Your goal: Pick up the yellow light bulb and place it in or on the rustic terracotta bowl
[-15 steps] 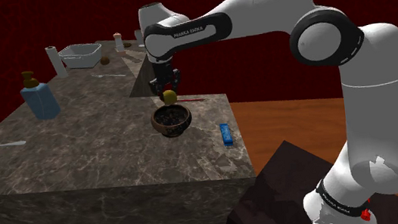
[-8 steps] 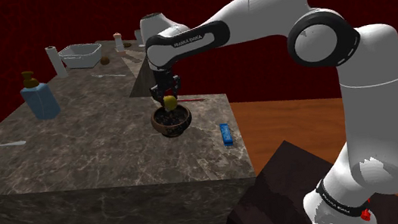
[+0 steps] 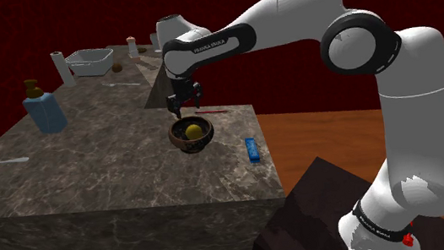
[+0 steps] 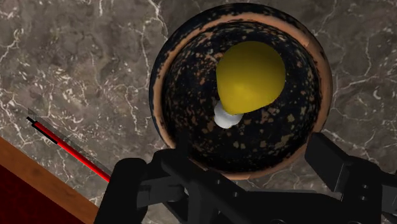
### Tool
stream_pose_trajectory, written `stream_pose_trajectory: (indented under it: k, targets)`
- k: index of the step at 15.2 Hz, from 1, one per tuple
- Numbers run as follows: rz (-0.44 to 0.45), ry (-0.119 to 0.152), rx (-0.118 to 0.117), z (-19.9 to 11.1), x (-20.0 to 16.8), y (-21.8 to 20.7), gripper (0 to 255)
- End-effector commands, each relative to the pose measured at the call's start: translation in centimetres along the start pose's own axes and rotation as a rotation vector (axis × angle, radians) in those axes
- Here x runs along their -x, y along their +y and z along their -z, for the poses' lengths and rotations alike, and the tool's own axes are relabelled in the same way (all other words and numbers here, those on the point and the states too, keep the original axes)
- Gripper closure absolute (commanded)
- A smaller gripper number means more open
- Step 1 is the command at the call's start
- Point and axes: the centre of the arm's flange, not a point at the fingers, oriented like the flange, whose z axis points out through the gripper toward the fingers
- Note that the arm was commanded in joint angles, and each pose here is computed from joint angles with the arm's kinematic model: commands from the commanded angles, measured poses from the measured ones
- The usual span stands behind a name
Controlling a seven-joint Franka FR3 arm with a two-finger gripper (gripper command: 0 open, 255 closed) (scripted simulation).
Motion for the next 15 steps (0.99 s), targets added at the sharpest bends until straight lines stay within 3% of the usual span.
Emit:
stream_pose_trajectory:
  k: [1,3,7,15]
  targets:
    - [0.000,0.000,0.000,0.0,0.0,0.0,0]
    - [0.000,0.000,0.000,0.0,0.0,0.0,0]
    - [0.000,0.000,0.000,5.0,0.0,0.0,0]
    - [0.000,0.000,0.000,5.0,0.0,0.0,0]
